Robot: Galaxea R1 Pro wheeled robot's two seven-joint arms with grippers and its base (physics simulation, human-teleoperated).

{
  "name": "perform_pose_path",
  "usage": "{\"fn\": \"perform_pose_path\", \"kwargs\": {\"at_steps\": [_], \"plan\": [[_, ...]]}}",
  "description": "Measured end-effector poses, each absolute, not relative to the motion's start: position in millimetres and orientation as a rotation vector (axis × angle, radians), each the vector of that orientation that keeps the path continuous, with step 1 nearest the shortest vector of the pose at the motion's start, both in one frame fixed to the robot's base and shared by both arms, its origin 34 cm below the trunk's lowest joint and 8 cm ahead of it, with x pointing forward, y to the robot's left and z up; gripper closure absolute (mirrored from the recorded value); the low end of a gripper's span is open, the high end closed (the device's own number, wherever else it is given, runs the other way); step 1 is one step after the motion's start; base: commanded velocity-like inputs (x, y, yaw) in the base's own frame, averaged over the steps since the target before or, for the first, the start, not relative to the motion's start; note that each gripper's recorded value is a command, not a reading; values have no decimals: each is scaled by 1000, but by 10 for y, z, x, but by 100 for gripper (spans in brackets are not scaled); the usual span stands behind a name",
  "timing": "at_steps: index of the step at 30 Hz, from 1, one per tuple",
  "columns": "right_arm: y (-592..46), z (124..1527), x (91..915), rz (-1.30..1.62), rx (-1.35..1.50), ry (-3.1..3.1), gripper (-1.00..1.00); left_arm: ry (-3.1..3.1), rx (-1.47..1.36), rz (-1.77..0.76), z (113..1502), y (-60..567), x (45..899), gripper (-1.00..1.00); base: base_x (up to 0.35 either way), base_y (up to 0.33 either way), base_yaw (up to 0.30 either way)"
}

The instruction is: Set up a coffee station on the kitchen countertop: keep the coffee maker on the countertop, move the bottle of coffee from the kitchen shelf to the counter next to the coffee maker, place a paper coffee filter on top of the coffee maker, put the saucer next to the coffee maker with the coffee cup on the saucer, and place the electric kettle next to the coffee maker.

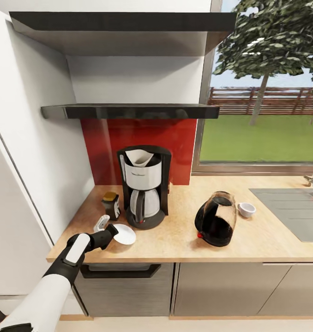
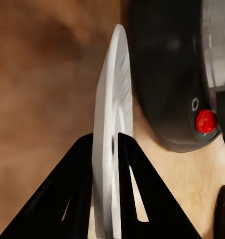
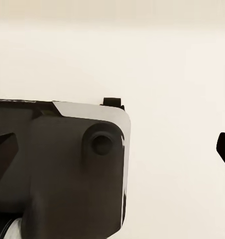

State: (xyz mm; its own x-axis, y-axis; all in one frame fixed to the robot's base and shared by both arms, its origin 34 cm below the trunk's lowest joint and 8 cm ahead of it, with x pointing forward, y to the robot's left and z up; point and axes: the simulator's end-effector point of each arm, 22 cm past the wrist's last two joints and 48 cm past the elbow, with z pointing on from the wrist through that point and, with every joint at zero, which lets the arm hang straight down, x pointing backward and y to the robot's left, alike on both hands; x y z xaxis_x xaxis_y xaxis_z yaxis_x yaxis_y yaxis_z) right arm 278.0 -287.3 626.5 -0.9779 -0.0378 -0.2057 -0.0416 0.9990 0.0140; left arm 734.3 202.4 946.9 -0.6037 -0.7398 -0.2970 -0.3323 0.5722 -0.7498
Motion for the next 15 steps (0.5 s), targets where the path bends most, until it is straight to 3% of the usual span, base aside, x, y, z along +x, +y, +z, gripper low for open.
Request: {"fn": "perform_pose_path", "kwargs": {"at_steps": [15], "plan": [[-2873, 6265, 2781, 27, -59, 2934, -100, 2203, -875, -898, 9418, 2001, 7313, 100, 33, 0, 0]]}}
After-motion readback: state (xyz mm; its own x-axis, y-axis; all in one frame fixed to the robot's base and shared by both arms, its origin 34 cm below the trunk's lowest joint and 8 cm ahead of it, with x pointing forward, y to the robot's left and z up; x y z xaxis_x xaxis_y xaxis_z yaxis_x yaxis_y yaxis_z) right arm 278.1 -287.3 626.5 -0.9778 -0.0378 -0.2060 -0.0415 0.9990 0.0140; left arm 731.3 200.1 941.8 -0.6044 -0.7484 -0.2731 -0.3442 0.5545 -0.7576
